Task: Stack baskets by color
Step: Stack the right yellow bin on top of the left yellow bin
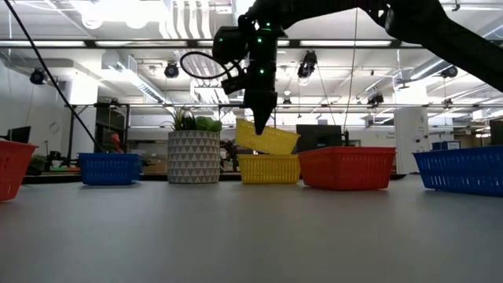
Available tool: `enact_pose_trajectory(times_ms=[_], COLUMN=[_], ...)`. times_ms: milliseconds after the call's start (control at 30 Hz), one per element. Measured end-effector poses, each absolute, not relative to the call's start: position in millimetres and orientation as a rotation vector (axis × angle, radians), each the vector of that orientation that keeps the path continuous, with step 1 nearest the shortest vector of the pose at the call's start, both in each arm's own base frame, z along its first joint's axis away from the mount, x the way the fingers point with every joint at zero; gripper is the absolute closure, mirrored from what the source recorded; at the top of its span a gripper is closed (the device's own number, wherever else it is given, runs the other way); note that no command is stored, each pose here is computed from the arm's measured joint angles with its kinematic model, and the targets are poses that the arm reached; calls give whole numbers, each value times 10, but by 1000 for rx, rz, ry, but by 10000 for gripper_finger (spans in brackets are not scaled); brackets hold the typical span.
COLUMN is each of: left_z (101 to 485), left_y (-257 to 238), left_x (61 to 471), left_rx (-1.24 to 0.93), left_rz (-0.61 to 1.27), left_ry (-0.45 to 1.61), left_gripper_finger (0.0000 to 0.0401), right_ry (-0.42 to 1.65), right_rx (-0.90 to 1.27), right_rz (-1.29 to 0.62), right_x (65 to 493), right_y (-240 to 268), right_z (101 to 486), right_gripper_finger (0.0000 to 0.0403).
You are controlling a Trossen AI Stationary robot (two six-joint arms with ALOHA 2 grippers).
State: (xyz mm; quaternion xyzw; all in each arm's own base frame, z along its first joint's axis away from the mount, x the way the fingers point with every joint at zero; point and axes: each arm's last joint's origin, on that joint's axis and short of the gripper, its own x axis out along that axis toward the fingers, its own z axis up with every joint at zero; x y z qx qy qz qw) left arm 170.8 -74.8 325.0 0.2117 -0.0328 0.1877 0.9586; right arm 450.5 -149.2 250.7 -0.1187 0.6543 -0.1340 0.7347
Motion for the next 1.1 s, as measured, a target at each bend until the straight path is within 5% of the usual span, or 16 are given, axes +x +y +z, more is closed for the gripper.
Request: enact_pose_trajectory(times_ms=[667,1100], left_z=[3233,3218], left_y=[-744,-736], left_x=[1709,1707], left_rx=[440,449], left_rz=[396,426], left_ry=[-45,-20], left_gripper_finger=[356,356], right_ry=[1412,1057], right_rx=[-246,-117], right_rz=[-323,-278], right_x=[4469,4609], right_y=[-1481,-1737], right_z=[2640,2853], right_gripper_finger=[274,387])
